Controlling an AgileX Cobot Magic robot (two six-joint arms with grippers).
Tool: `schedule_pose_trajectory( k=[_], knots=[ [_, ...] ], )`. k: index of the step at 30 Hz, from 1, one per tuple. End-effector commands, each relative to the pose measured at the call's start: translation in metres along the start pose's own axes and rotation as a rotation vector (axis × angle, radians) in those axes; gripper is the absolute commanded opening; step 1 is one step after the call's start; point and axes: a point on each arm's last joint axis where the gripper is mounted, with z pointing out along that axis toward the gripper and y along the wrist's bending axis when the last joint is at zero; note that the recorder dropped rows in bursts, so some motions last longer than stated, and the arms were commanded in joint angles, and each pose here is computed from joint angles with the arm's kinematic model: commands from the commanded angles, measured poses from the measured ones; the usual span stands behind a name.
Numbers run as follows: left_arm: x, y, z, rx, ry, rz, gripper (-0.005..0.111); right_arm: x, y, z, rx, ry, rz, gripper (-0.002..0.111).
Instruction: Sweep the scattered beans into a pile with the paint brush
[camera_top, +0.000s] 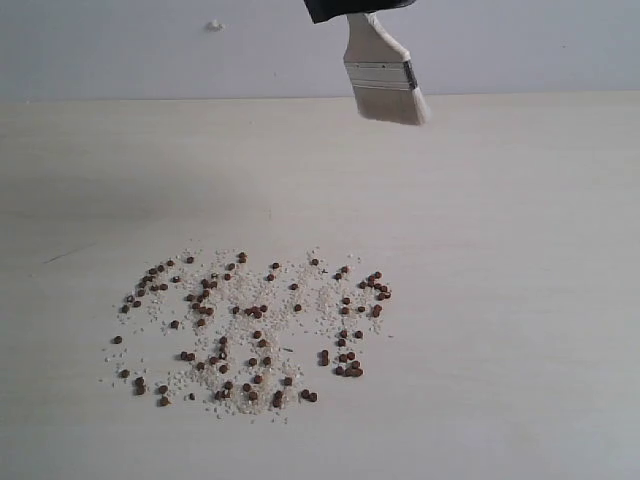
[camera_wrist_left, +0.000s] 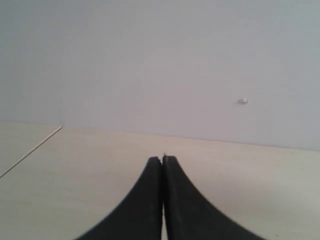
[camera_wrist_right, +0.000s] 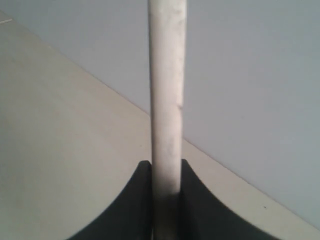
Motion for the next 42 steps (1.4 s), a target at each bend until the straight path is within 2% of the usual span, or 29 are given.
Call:
schedule_pose_trajectory(
  k=[1, 4, 7, 8, 12, 16, 21, 28, 32, 35, 42],
  knots=[
    [0.0, 0.0, -0.001, -0.001, -0.002, -0.003, 0.0, 0.011, -0.01, -0.021, 0.184, -0.085, 0.025, 0.0],
    [0.0, 0.0, -0.001, -0.001, -0.002, -0.003, 0.0, 0.031, -0.013, -0.04, 0.343, -0.152, 0.024, 0.0],
    [0.0, 0.0, -0.001, -0.001, -0.002, -0.003, 0.0, 0.049, -0.001, -0.059, 0.455, -0.246, -0.022, 0.0],
    [0.0, 0.0, -0.001, -0.001, -0.002, -0.003, 0.0, 0.06, 0.012, -0.062, 0.435, -0.287, -0.07, 0.0],
    [0.0, 0.0, -0.001, -0.001, -0.002, -0.003, 0.0, 0.098, 0.045, -0.063, 0.323, -0.29, -0.033, 0.0],
    [0.0, 0.0, -0.001, -0.001, -0.002, -0.003, 0.0, 0.129, 0.06, -0.076, 0.407, -0.268, -0.032, 0.0],
    [0.0, 0.0, -0.001, 0.001, -0.001, -0.003, 0.0, 0.161, 0.086, -0.068, 0.366, -0.201, -0.077, 0.0],
    [0.0, 0.0, -0.001, 0.001, -0.001, -0.003, 0.0, 0.186, 0.097, -0.048, 0.346, -0.185, -0.097, 0.0],
    [0.0, 0.0, -0.001, 0.001, -0.001, -0.003, 0.0, 0.198, 0.1, -0.041, 0.328, -0.156, -0.061, 0.0],
    [0.0, 0.0, -0.001, 0.001, -0.001, -0.003, 0.0, 0.199, 0.104, -0.039, 0.286, -0.154, -0.071, 0.0],
    [0.0, 0.0, -0.001, 0.001, -0.001, -0.003, 0.0, 0.194, 0.118, -0.026, 0.131, -0.095, 0.061, 0.0]
  ],
)
